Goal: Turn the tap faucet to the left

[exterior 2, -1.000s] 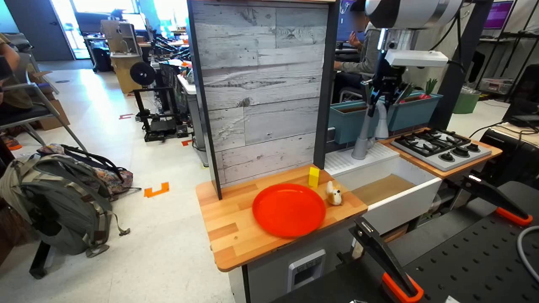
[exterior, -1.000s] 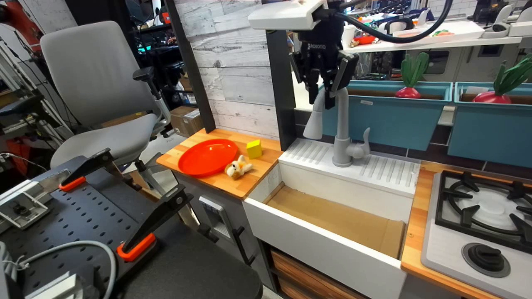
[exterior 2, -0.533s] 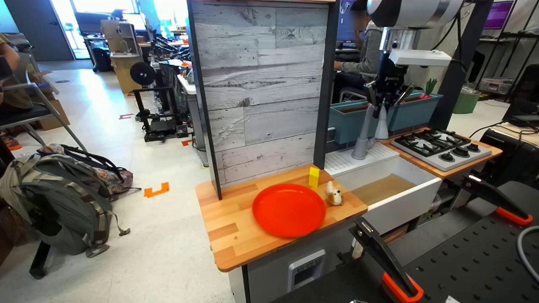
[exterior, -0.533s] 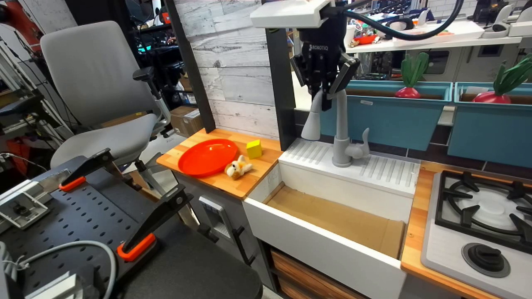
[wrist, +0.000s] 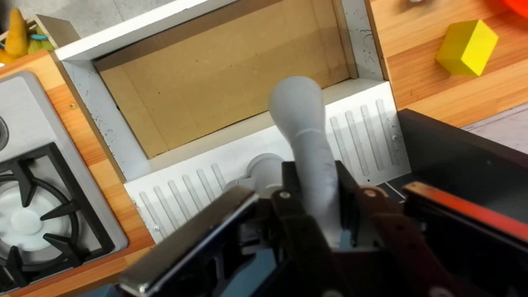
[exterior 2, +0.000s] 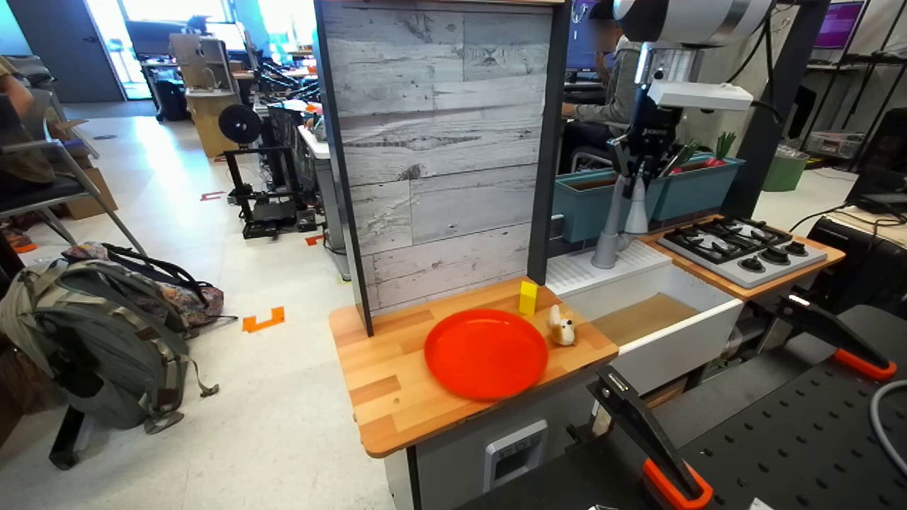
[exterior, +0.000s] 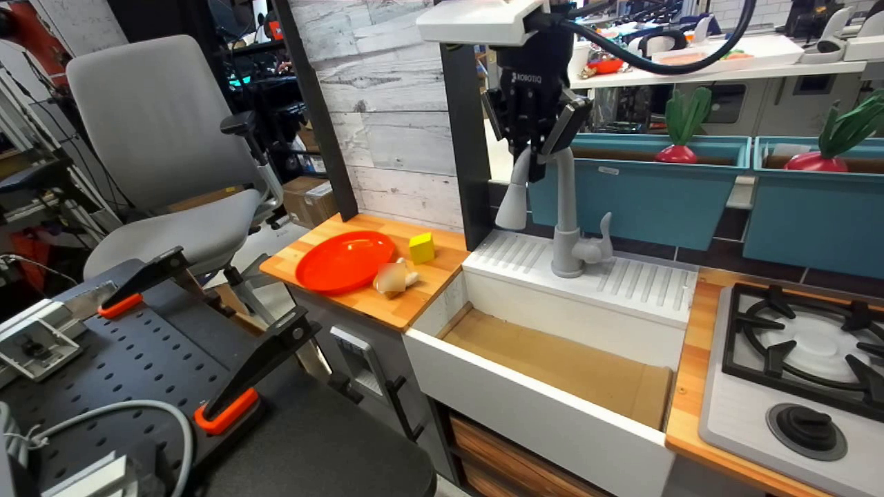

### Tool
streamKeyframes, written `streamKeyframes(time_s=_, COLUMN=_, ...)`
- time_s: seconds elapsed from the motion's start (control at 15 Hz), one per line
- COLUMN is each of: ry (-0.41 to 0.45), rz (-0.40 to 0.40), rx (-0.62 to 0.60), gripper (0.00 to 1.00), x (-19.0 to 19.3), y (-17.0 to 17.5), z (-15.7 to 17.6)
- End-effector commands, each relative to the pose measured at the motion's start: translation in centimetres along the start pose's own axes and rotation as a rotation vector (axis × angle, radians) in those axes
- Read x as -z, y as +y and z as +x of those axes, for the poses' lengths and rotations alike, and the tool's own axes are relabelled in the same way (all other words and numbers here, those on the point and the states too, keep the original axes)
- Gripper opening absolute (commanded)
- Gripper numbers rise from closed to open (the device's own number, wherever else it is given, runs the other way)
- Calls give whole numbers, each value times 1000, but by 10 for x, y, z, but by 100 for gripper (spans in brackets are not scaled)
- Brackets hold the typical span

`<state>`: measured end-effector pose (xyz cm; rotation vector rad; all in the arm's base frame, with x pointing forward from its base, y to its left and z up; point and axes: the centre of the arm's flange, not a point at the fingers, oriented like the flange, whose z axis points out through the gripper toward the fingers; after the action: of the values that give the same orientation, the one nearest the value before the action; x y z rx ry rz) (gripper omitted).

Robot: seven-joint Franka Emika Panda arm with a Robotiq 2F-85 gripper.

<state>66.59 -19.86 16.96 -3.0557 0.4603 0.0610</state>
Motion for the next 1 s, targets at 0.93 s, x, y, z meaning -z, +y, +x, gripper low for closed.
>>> streamKeyframes(time_s=0.93, ry=-41, rz=327, rx=-352, gripper=6, x=-14, y=-47, z=26)
